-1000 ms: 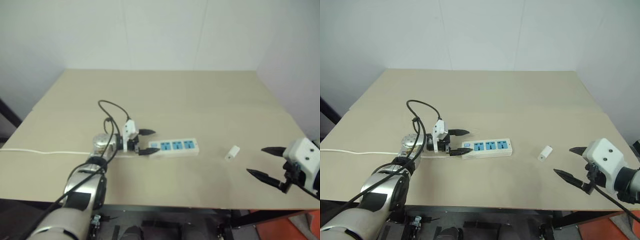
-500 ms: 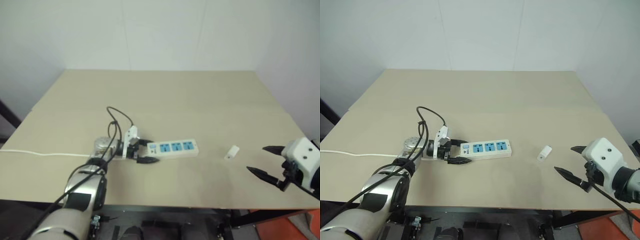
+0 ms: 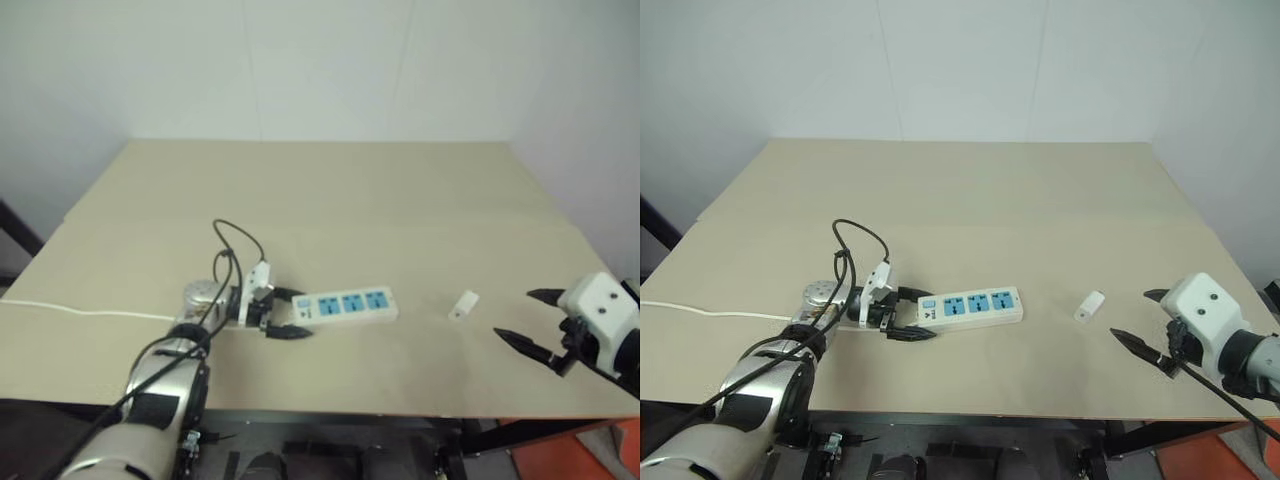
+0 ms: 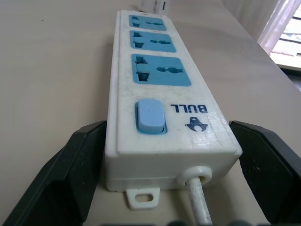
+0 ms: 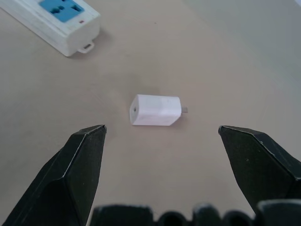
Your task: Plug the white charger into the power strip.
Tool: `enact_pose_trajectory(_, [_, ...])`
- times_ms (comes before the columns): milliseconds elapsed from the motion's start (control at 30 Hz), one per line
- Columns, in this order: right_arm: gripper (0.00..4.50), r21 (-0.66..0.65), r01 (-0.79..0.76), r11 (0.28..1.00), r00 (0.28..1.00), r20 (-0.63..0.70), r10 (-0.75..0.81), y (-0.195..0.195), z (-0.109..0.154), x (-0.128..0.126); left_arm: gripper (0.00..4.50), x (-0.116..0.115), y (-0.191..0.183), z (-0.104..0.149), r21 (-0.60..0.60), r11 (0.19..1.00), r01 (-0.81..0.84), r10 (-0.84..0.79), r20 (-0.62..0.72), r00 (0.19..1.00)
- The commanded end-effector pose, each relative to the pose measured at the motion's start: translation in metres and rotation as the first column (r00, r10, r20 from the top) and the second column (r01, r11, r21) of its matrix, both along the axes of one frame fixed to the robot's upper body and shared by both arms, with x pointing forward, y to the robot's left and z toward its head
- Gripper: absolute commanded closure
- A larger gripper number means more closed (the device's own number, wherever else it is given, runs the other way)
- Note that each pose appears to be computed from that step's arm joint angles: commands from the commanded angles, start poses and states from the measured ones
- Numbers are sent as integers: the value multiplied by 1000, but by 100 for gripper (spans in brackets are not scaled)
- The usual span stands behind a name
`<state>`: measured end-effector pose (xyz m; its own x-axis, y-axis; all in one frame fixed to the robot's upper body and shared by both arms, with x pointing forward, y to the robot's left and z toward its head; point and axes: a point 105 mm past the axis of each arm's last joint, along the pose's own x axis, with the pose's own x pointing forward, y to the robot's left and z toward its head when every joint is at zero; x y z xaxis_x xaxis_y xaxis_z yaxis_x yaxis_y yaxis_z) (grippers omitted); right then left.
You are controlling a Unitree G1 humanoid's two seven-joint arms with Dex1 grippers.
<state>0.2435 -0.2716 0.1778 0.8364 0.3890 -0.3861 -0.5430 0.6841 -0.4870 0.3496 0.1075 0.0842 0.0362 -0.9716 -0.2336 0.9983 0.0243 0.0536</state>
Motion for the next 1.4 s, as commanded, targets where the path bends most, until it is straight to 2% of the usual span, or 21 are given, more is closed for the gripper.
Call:
enact_pose_trajectory(33, [0, -18, -5, 1000, 999, 36, 6, 1, 5, 1, 2, -5, 6, -5, 7, 1000, 8, -8, 35, 999])
enact_pose_trajectory(167, [0, -24, -3, 1000, 999, 42, 4, 1, 4, 1, 2, -7, 5, -3, -65, 998, -11, 18, 105, 994])
enact_pose_trajectory(367, [0, -37, -1, 999, 999, 33, 3, 0, 1, 2, 2, -6, 5, -1, -158, 986, -55, 66, 67, 996])
enact_pose_trajectory(800, [0, -32, -3, 999, 999, 41, 5, 1, 4, 7, 2, -11, -2, -9, -113, 994, -14, 20, 59, 998])
enact_pose_trajectory(900, [0, -33, -1, 999, 999, 39, 2, 1, 3, 7, 62, -10, -3, -8, -125, 992, -16, 23, 56, 998])
enact_pose_trajectory(967, [0, -33, -2, 999, 999, 38, 3, 3, 2, 6, 124, -10, -4, -8, -118, 993, -12, 18, 56, 998])
enact_pose_trajectory(1033, [0, -29, -19, 999, 999, 29, 20, 6, 2, 5, 127, -11, -3, -9, -96, 995, -4, 9, 58, 998])
enact_pose_trajectory(1167, [0, -107, -126, 986, 991, 23, 129, 15, 8, 4, 127, -12, 0, -11, -41, 999, 18, -15, 56, 998])
enact_pose_trajectory(1233, [0, -182, -220, 958, 974, 6, 225, 23, 15, 6, 127, -13, 2, -12, -5, 999, 32, -31, 62, 998])
enact_pose_trajectory(1300, [0, -338, -374, 863, 925, -64, 376, 33, 20, 11, 127, -14, 5, -14, 37, 998, 45, -47, 64, 997])
enact_pose_trajectory(1333, [0, -384, -420, 822, 904, -94, 418, 35, 21, 12, 127, -14, 6, -15, 48, 998, 49, -52, 63, 997])
enact_pose_trajectory(1400, [0, -463, -551, 694, 827, -192, 529, 45, 18, 18, 127, -13, 7, -14, 38, 998, 44, -47, 58, 997])
